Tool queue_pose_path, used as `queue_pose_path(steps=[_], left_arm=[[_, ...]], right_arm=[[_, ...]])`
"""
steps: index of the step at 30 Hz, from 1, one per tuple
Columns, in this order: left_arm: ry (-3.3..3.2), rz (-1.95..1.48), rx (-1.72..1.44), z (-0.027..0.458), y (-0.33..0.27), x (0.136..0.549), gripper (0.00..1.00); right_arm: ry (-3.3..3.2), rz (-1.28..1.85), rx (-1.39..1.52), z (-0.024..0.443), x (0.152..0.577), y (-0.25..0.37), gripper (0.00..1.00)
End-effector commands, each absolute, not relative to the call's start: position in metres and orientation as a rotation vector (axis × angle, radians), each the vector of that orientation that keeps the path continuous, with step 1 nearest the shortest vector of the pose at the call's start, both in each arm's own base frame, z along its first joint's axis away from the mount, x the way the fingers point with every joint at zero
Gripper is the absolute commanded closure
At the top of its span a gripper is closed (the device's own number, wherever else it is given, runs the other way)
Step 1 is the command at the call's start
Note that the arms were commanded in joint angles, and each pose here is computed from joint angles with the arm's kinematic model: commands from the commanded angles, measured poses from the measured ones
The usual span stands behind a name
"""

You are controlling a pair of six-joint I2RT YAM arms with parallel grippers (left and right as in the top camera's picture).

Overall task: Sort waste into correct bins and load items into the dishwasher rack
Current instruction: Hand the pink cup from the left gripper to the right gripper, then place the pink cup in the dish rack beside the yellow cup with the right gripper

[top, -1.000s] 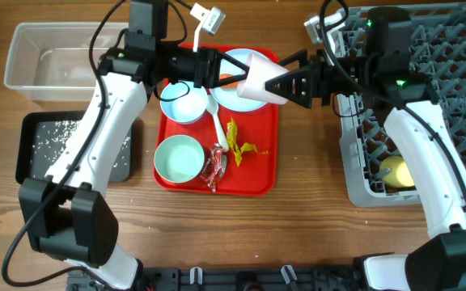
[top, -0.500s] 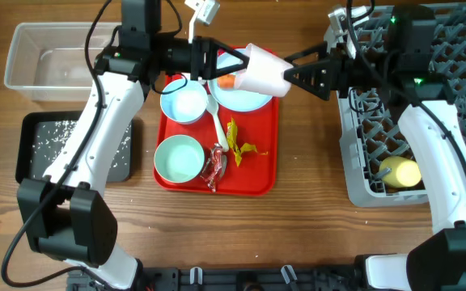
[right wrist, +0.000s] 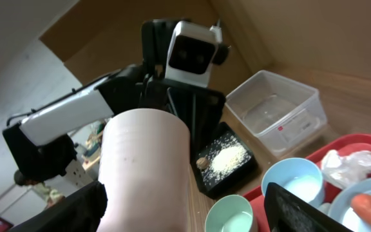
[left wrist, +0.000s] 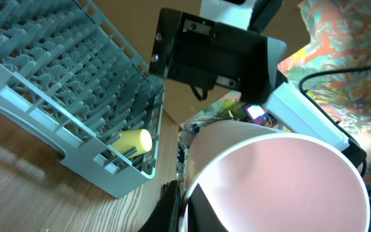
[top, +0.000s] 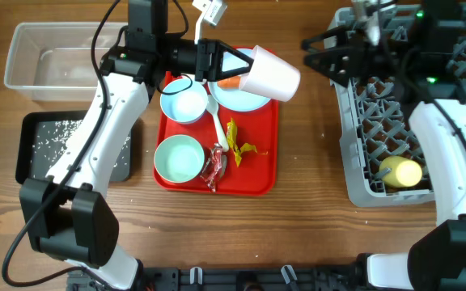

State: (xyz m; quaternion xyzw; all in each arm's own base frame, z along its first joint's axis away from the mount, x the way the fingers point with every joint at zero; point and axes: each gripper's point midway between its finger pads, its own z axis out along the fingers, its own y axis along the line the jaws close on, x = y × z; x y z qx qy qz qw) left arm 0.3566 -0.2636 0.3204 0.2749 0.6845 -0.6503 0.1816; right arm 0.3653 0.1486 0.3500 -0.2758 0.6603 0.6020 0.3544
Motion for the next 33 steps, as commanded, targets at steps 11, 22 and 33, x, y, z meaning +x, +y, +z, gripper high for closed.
queue_pose_path(steps=[11, 22, 33], left_arm=[[2.041, -1.733, 0.469, 0.334, -0.264, 0.395, 0.96], [2.042, -1.731, 0.466, 0.334, -0.264, 0.395, 0.96], [2.047, -1.736, 0.465, 0.333, -0.264, 0.394, 0.96]], right_arm=[[1.747, 1.650, -0.718, 0.340, 0.358, 0.167, 0.16], [1.828, 1.620, -0.671, 0.309, 0.378, 0.192, 0.17], [1.744, 1.641, -0.765, 0.326, 0.372, 0.199, 0.25]])
